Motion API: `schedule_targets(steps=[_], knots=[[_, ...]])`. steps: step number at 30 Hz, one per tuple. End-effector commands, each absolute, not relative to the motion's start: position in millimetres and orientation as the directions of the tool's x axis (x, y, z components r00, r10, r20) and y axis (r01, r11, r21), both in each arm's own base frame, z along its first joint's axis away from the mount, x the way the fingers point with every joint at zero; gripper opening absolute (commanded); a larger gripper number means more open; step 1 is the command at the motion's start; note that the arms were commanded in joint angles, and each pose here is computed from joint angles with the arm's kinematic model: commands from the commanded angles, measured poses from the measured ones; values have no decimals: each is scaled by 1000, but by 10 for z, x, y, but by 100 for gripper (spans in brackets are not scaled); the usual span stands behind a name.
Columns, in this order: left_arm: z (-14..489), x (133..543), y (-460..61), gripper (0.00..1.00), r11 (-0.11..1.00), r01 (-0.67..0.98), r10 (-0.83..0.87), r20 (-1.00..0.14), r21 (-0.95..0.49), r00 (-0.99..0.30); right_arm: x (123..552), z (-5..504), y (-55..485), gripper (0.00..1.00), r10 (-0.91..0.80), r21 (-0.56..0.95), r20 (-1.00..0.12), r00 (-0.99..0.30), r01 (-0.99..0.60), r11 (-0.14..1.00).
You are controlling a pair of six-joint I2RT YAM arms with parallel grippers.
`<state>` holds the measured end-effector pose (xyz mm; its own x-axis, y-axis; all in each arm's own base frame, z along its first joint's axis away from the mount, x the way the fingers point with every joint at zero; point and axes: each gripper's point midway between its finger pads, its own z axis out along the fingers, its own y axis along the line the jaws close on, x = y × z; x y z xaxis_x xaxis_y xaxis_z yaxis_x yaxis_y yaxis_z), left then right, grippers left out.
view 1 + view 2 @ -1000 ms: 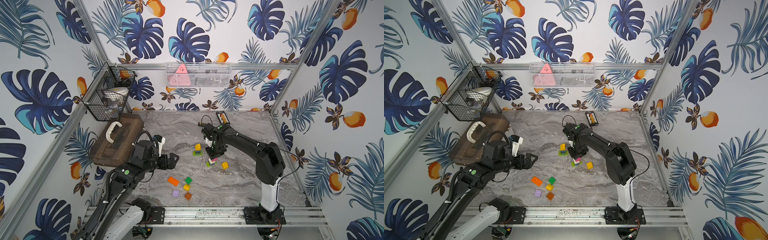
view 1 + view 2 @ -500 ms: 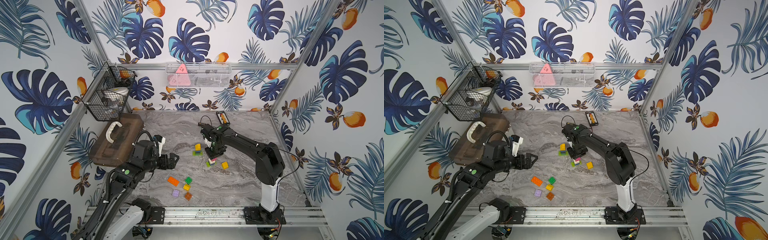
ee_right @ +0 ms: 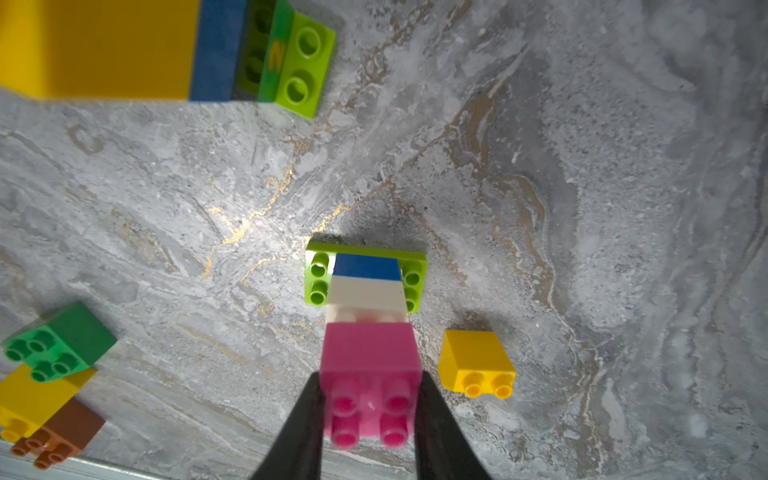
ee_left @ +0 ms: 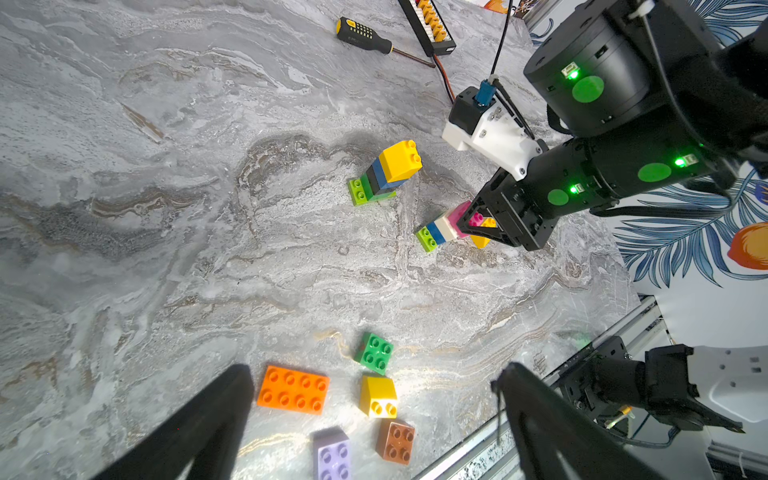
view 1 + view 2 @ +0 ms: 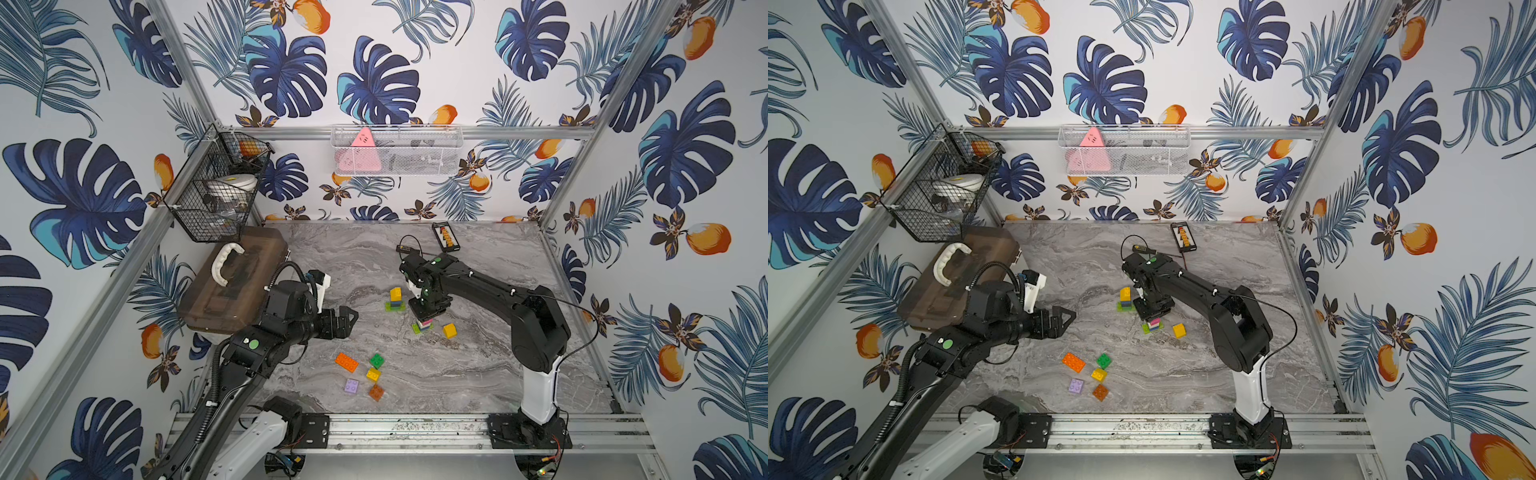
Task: Assemble the number 1 with lego
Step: Assemble the lego brick with the lego brick.
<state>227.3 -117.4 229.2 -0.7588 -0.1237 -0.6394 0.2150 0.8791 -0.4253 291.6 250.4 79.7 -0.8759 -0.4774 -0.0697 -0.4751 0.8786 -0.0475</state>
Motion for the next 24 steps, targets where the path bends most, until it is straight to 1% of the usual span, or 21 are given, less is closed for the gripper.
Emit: schedule_targets(steps=[1, 15, 24], knots=[[2350, 2302, -1180, 99, 877, 226, -128, -659, -424, -742, 2957, 819, 2508, 7, -477, -61, -92, -874, -473, 879], [2355, 2302, -1175, 99, 878, 224, -129, -659, -423, -741, 2944, 756, 2564, 6, -466, -42, -73, -882, -464, 885], [2361, 2298, -1170, 99, 879, 225, -129, -662, -421, -738, 2950, 690, 2540, 6, -428, -57, -58, -902, -425, 903]])
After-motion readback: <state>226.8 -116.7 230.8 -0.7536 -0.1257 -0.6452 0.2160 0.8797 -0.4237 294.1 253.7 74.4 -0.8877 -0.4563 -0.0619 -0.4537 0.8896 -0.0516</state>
